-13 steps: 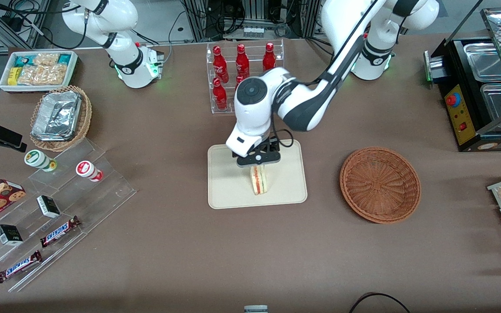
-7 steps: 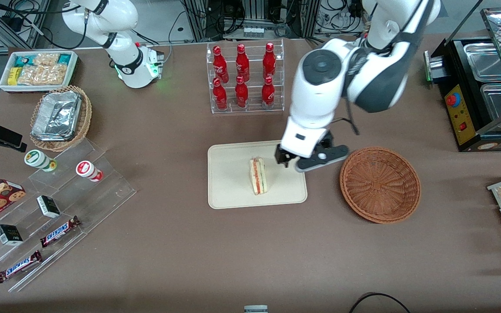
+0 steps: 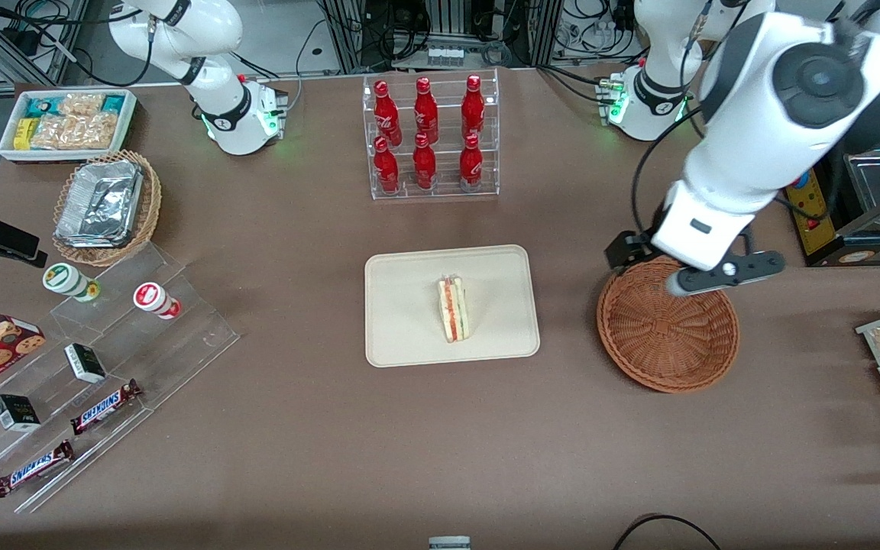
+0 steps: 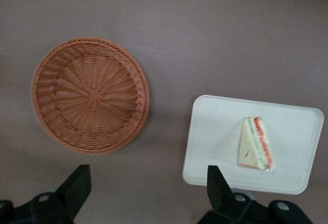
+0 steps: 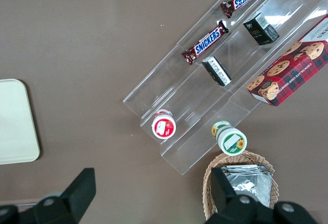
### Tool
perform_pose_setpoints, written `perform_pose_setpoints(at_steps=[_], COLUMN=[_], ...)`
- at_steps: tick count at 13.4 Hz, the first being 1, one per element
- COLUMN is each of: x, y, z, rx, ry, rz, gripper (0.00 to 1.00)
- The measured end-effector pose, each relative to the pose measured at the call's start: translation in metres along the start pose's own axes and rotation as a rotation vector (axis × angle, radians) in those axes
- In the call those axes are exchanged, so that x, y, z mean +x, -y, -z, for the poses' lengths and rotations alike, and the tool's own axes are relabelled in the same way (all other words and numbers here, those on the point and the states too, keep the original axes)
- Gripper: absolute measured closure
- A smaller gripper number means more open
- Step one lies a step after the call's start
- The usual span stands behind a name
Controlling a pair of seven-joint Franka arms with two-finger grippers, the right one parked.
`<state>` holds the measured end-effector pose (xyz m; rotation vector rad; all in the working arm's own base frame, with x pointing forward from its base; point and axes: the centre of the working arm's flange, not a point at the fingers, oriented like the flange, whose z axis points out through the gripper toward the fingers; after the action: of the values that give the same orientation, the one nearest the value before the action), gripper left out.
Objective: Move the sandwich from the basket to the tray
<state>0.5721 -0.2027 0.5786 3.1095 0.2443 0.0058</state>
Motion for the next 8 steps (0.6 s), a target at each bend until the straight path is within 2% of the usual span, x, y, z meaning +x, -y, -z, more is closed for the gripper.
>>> perform_pose_setpoints(at_steps=[4, 8], x=[0.005, 0.012], y=[0.077, 0.114], z=[0.018, 0.031], rx=[0.021, 0.017], ry=[0.032, 0.013], rz=[-0.141, -0.129], gripper=[0.00, 0.00])
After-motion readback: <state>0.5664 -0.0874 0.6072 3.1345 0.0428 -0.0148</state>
